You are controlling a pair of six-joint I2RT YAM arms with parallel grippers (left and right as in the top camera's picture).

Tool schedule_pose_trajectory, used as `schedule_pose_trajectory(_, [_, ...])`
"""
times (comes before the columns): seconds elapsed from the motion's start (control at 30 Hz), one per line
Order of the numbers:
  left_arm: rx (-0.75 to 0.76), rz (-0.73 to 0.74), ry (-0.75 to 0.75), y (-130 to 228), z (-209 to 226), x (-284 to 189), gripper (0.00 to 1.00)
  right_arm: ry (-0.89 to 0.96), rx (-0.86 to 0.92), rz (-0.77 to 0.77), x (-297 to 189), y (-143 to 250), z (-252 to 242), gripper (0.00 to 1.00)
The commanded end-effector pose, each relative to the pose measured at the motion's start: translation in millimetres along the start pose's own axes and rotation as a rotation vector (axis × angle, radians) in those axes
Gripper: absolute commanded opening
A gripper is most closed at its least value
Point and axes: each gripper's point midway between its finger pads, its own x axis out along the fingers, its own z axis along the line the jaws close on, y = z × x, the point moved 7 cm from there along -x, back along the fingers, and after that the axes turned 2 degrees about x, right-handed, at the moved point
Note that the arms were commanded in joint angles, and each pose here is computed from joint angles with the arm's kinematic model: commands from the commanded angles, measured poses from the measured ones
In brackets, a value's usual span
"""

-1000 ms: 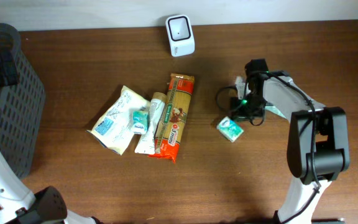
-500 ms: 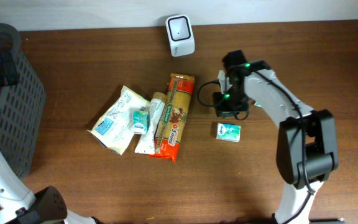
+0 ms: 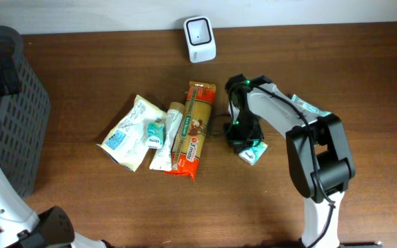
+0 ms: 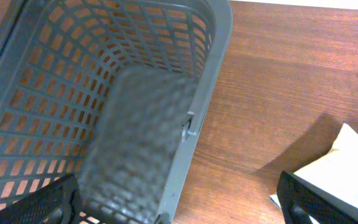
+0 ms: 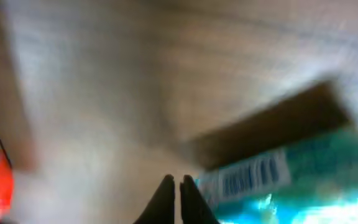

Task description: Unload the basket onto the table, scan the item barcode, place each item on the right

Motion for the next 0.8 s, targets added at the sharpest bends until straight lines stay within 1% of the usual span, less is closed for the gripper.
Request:
schedule_pose_trajectory(0.0, [-0.018,0.0,0.0,0.4,1.7,0.1,0.99,0.138,0.017,0.057,-3.6,12.9,-12.9,0.04])
schedule_pose_trajectory(0.07, [-0.019,0.0,0.0,0.4,1.9,0.1,0.99,0.347,0.151,0.05,-10.3,18.5,-37.9,0.04])
schedule_pose_trajectory(0.1, [-0.019,0.0,0.0,0.4,1.9,0.1,0.99,0.403,0.19,0.045,-13.3,19.8,-46.4,0.04])
schedule_pose_trajectory(0.17, [-0.018,0.0,0.0,0.4,1.7,0.1,0.99,0.448,0.237,0.032,-17.0,19.0,-57.1,0.04])
schedule_pose_trajectory(0.27, [-0.019,0.0,0.0,0.4,1.9,0.1,0.99,0.433,0.261,-0.007,-19.6,11.1,-65.7,0.04])
schedule_pose_trajectory(0.33, [-0.018,0.0,0.0,0.4,1.7,0.1,0.99,0.389,0.237,-0.029,-26.0,9.1,-60.3,0.04])
schedule_pose_trajectory(0.43, [-0.019,0.0,0.0,0.4,1.9,0.1,0.99,0.318,0.194,-0.175,-60.2,6.5,-48.8,0.05])
schedule_pose_trajectory(0.47, [-0.019,0.0,0.0,0.4,1.9,0.1,0.99,0.281,0.159,-0.222,-73.3,7.6,-43.9,0.11])
schedule_pose_trajectory(0.53, [-0.019,0.0,0.0,0.4,1.9,0.1,0.99,0.184,0.1,-0.286,-96.7,13.6,-39.8,0.28])
schedule_pose_trajectory(0.6, [-0.018,0.0,0.0,0.4,1.7,0.1,0.99,0.041,0.044,-0.305,-115.3,21.0,-47.2,0.31])
schedule_pose_trajectory(0.63, [-0.019,0.0,0.0,0.4,1.9,0.1,0.99,-0.04,0.006,-0.307,-121.2,22.2,-55.0,0.36])
schedule_pose_trajectory(0.67, [-0.019,0.0,0.0,0.4,1.8,0.1,0.99,-0.102,-0.023,-0.306,-123.9,22.2,-62.5,0.43])
schedule_pose_trajectory(0.73, [-0.019,0.0,0.0,0.4,1.9,0.1,0.99,-0.169,-0.054,-0.308,-122.1,21.2,-81.7,0.5])
schedule_pose_trajectory(0.77, [-0.019,0.0,0.0,0.4,1.9,0.1,0.99,-0.178,-0.032,-0.302,-116.2,20.3,-94.4,0.52])
